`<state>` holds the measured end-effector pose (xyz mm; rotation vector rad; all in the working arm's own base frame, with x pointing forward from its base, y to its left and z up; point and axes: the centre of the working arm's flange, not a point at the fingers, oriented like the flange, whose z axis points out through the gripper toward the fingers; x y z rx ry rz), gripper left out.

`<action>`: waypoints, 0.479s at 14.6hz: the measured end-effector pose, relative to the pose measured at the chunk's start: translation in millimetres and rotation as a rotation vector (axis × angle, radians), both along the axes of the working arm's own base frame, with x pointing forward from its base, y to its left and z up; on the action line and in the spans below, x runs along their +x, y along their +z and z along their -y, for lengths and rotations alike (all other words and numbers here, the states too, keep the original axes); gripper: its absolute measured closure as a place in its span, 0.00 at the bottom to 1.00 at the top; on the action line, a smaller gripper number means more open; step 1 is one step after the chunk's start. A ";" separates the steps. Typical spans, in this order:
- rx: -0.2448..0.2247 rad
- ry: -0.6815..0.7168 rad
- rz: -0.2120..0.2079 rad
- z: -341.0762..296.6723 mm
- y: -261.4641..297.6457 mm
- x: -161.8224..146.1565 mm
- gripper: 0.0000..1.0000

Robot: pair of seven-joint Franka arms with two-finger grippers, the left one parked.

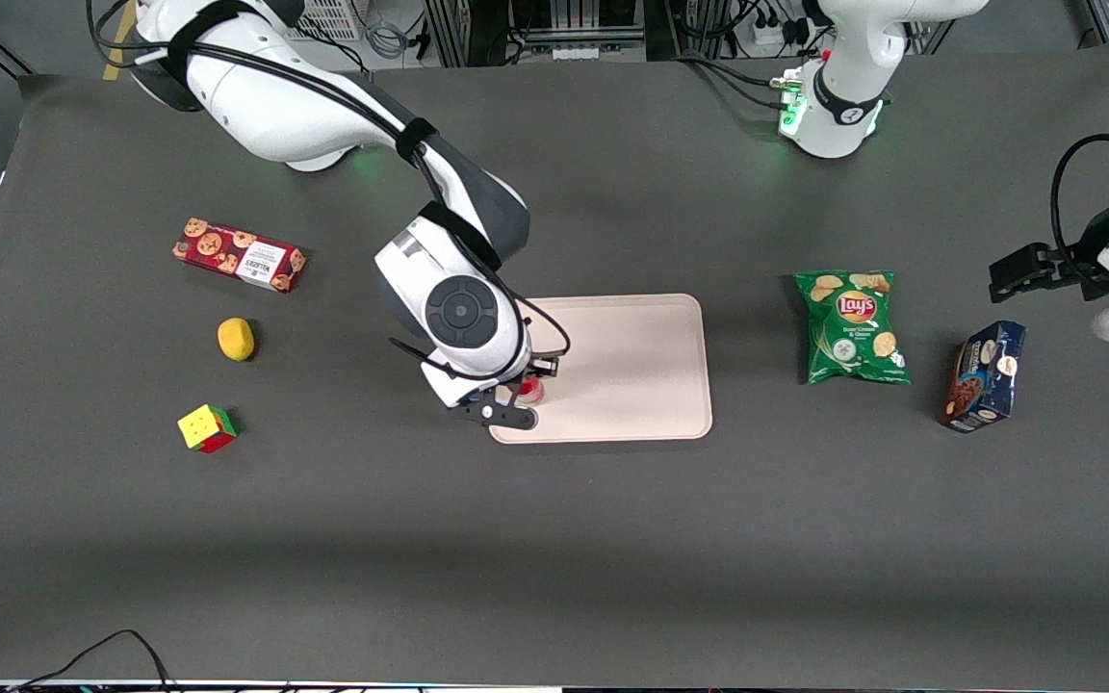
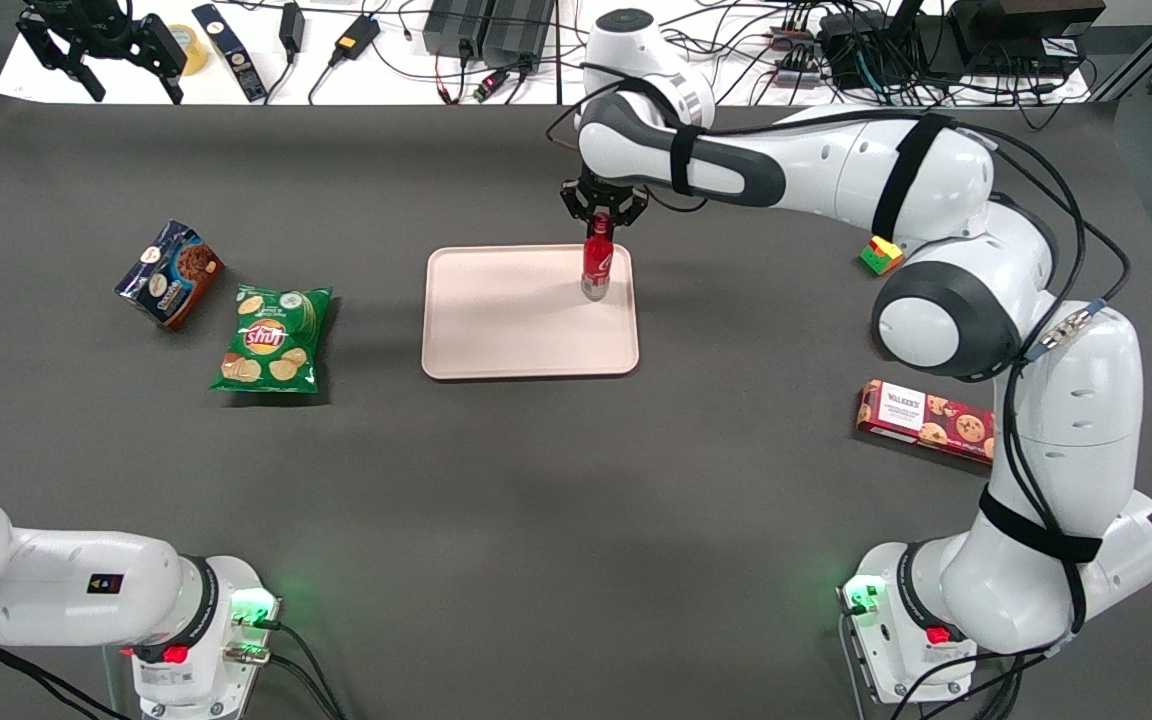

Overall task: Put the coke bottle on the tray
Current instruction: 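Lower the bottle onto the tray and open the right gripper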

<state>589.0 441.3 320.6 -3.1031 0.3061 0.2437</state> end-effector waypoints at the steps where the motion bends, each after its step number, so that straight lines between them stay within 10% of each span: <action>1: -0.002 -0.001 -0.002 0.3 -1.5 -0.5 0.67; 5: -0.002 -0.003 0.000 0.3 -2.5 -0.6 0.67; 7: -0.009 -0.002 0.008 1.0 -2.1 0.2 0.50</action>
